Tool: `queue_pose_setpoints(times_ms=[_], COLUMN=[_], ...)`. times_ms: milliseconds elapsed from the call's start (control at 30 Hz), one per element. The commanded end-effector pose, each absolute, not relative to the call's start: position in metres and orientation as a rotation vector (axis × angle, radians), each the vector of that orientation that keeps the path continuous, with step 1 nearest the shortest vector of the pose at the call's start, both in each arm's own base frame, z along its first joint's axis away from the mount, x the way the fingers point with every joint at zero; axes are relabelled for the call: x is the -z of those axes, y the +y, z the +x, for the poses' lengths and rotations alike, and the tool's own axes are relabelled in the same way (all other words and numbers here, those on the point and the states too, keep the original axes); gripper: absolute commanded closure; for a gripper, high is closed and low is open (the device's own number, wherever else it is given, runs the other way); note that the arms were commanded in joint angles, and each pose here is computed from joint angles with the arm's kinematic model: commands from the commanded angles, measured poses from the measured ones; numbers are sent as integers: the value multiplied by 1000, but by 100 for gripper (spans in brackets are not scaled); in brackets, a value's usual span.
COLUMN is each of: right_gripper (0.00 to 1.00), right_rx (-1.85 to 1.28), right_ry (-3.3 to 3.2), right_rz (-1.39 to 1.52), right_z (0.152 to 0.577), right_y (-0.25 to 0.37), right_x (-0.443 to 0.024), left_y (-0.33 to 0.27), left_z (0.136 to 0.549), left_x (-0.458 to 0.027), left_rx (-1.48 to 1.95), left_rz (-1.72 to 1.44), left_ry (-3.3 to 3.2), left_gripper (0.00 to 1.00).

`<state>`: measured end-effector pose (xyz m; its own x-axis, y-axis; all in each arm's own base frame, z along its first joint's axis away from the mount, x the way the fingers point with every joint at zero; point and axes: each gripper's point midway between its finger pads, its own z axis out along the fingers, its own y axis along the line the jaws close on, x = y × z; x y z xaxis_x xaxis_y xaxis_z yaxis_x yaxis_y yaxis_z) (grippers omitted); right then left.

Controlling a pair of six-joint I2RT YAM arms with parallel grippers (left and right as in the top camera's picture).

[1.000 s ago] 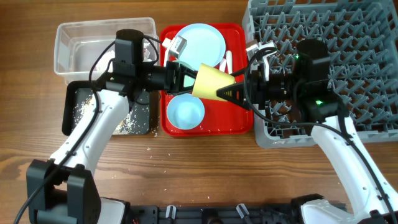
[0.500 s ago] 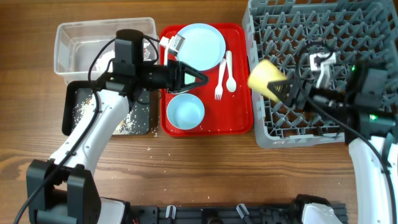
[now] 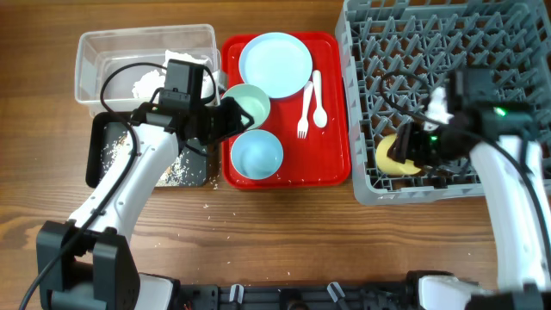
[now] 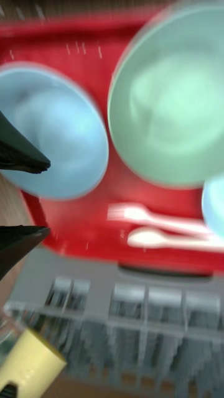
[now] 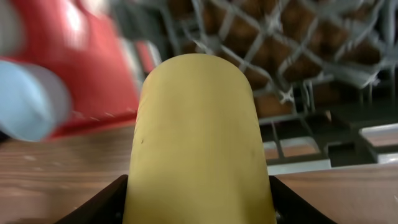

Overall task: Sort waste into correct bins and load items into the dishwasher rack
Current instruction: 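Place the yellow cup upside down in the dish rack with the right gripper, then grasp the mint bowl on the red tray with the right gripper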

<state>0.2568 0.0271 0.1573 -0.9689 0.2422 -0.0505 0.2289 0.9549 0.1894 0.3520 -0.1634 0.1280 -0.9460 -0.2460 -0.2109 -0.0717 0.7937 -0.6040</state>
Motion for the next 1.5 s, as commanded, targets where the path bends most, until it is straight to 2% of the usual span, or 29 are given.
queue_pose_setpoints(times_ms=[0,133,167,267,333,533,600,667,733,800,900,1033,1167,1267,1367,1467], right_gripper=[55,52,48,25,18,16,17,17,18,21,23,29,40,51,53,79], right_rx=[-129,-119,-120,-124,-146,-259,-359,-395,-428,-444,-452,-415,-365,-356,-375,-384], right_ry=[3154,3211,3212,3201,3174,2993,2919,2881,2864,2867,2901,2959,3054,3064,3023,3002], right_rz=[414,417,413,395,380,268,110,-17,-107,-177,-288,-385,-427,-458,-513,-516], right_z=[257,265,267,271,279,317,331,336,337,338,335,338,332,333,339,342], right_y=[15,15,16,16,17,34,65,101,139,176,215,242,245,246,252,255], right_x=[-130,-106,-104,-104,-112,-184,-204,-205,-196,-175,-138,-84,-39,-26,-23,-21], left_y=[-147,-146,-146,-146,-146,-134,-118,-97,-71,-45,-14,-1,-1,-1,-1,-1], left_z=[356,355,355,355,356,366,371,374,372,366,353,342,342,342,342,342], left_x=[-122,-122,-122,-122,-122,-139,-161,-179,-187,-186,-174,-166,-166,-166,-166,-166], left_rx=[722,717,717,717,716,692,677,638,559,459,332,261,261,261,261,261], left_rz=[-224,-226,-226,-226,-224,-190,-224,-276,-349,-436,-552,-606,-606,-606,-606,-606], left_ry=[2706,2708,2708,2708,2704,2645,2584,2523,2494,2498,2546,2585,2585,2585,2585,2585], left_gripper=[71,71,71,71,71,71,71,70,65,51,23,0,0,0,0,0])
